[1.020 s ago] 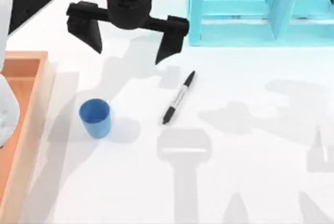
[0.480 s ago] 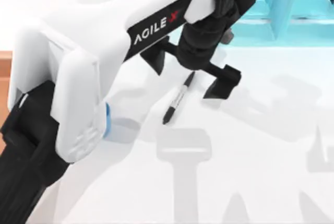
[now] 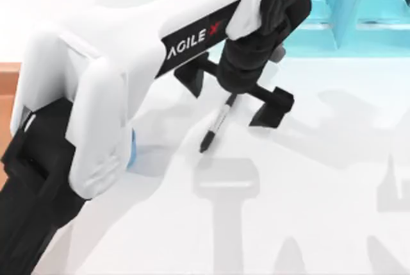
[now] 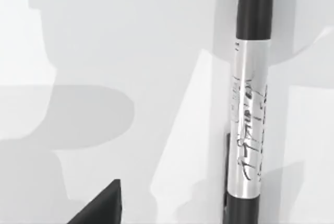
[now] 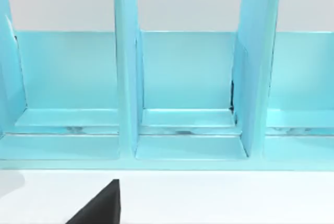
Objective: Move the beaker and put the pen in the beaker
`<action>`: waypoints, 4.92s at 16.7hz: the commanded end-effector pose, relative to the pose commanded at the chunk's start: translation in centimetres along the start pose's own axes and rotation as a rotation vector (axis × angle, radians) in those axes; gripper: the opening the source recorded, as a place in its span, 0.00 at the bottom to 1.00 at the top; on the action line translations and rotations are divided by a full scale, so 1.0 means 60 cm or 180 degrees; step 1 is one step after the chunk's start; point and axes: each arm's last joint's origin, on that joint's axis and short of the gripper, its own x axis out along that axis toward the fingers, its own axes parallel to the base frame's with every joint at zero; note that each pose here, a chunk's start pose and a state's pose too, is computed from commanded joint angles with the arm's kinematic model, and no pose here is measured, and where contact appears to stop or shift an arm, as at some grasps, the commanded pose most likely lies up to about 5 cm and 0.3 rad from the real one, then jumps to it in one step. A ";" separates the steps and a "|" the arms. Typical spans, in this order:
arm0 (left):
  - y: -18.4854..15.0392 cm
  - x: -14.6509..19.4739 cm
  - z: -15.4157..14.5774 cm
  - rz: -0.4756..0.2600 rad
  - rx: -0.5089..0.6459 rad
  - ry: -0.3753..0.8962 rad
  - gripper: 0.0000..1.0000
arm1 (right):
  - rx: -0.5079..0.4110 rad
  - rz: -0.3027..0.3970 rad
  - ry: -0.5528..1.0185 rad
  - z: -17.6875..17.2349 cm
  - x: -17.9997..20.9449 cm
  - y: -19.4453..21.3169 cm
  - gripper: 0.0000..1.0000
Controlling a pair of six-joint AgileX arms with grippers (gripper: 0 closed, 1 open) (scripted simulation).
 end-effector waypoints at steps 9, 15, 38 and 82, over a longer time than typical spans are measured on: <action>0.000 0.121 -0.004 0.0000 -0.0001 0.0002 1.00 | 0.0000 0.0000 0.0000 0.000 0.000 0.000 1.00; 0.000 0.121 -0.004 0.0000 -0.0001 0.0002 0.77 | 0.0000 0.0000 0.0000 0.000 0.000 0.000 1.00; -0.025 0.023 -0.029 -0.0252 -0.0025 -0.0107 0.00 | 0.0000 0.0000 0.0000 0.000 0.000 0.000 1.00; 0.202 -0.040 -0.498 -0.0090 -0.0833 -0.4966 0.00 | 0.0000 0.0000 0.0000 0.000 0.000 0.000 1.00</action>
